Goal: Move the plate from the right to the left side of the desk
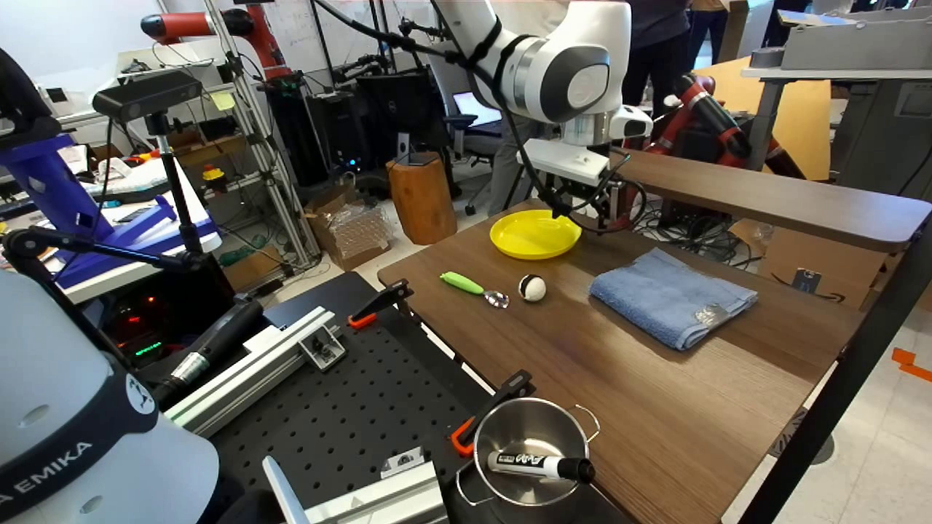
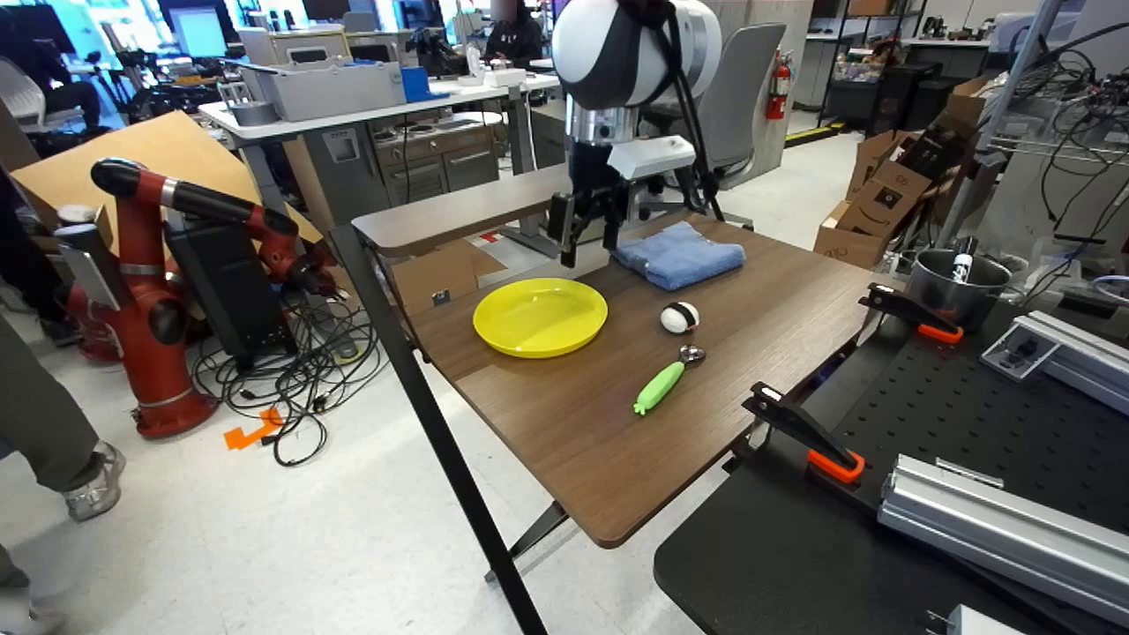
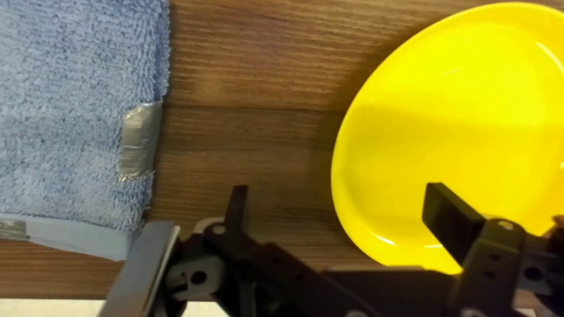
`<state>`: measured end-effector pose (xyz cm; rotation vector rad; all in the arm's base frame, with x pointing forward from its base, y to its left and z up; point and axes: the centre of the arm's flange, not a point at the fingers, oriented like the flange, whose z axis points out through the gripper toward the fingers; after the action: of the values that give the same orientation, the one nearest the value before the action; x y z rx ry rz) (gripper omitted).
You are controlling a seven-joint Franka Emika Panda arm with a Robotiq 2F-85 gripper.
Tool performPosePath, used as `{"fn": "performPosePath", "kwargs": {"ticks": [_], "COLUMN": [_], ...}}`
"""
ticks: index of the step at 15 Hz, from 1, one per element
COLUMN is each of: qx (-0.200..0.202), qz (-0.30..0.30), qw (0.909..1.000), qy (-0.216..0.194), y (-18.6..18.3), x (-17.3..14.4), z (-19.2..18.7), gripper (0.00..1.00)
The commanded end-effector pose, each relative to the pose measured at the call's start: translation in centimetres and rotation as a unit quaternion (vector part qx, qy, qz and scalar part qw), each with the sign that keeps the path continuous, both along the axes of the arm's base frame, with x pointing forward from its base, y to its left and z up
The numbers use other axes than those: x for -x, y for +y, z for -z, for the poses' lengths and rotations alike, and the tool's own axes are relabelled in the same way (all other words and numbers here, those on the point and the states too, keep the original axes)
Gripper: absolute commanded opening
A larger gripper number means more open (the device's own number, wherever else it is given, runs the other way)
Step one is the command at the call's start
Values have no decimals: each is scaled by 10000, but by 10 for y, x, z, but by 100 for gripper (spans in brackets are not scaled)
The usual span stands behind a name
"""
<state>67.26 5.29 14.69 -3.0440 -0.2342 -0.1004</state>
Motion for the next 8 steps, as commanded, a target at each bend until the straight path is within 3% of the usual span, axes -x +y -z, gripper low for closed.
{"fn": "performPosePath", "kwargs": {"ticks": [1,2,3,8], "qx": [-160,-131,-22,-13], "qz": [21,73,30,25], "qw": [9998,9998,10000,10000], "qy": [91,155,24,59], "y": [-8,-12,-6,-6], "x": [39,47,18,22], "z": [-42,-49,-31,-31], "gripper": [100,100,100,100]}}
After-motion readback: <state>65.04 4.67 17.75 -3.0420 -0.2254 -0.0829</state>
